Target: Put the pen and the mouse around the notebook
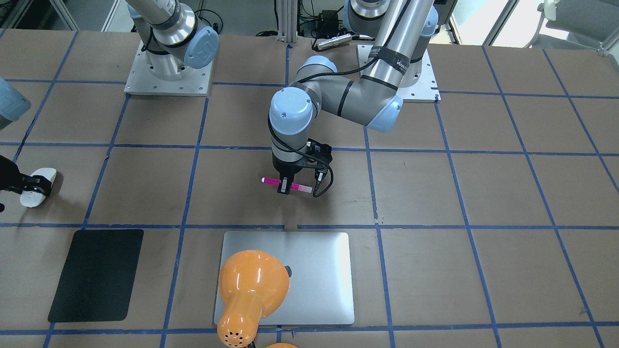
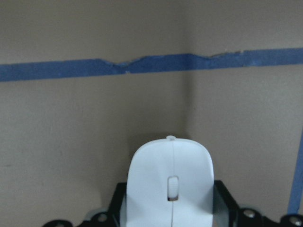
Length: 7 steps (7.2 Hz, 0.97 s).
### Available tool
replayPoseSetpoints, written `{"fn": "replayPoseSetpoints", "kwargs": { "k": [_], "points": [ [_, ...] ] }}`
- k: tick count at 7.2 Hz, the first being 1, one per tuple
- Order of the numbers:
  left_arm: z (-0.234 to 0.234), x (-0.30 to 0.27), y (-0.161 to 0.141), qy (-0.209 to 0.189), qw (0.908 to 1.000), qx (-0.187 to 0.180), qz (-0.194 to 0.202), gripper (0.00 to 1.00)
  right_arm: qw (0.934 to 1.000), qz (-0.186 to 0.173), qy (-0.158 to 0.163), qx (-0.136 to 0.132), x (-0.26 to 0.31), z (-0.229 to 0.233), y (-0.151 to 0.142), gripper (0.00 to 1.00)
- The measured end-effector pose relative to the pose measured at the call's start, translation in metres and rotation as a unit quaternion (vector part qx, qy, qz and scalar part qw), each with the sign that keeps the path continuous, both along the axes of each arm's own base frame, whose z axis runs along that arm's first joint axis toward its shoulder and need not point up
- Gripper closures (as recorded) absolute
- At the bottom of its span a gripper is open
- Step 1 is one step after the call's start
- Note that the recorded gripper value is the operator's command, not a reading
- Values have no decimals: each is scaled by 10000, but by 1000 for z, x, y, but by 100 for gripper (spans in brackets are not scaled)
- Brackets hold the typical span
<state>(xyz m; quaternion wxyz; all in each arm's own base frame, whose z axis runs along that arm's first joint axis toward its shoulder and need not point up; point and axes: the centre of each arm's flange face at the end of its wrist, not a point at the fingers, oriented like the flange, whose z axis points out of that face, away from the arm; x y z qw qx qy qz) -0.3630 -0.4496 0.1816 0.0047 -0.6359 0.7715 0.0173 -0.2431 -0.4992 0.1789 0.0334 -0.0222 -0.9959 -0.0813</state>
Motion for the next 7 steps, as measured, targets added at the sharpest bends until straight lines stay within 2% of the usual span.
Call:
{"fn": "replayPoseSetpoints", "kwargs": {
  "k": [2,3,4,5,6,7],
  "points": [
    [3,2,-7,56,10000,-24,-66,0,10000,-45,10,-18,2,21,-6,93],
    [19,8,-16,140,9992,-141,-346,0,9999,-30,73,-126,16,44,-23,91],
    [40,18,-23,200,9952,-201,-940,0,9995,84,149,-254,49,64,-51,91],
    [69,32,-27,212,9829,-127,-1824,0,9987,205,176,-439,88,77,-85,91],
    [102,49,-29,223,9612,40,-2750,0,9978,293,86,-583,124,75,-119,89],
    [139,73,-32,272,9310,212,-3635,0,9972,399,-36,-630,155,62,-148,84]
  ]
}}
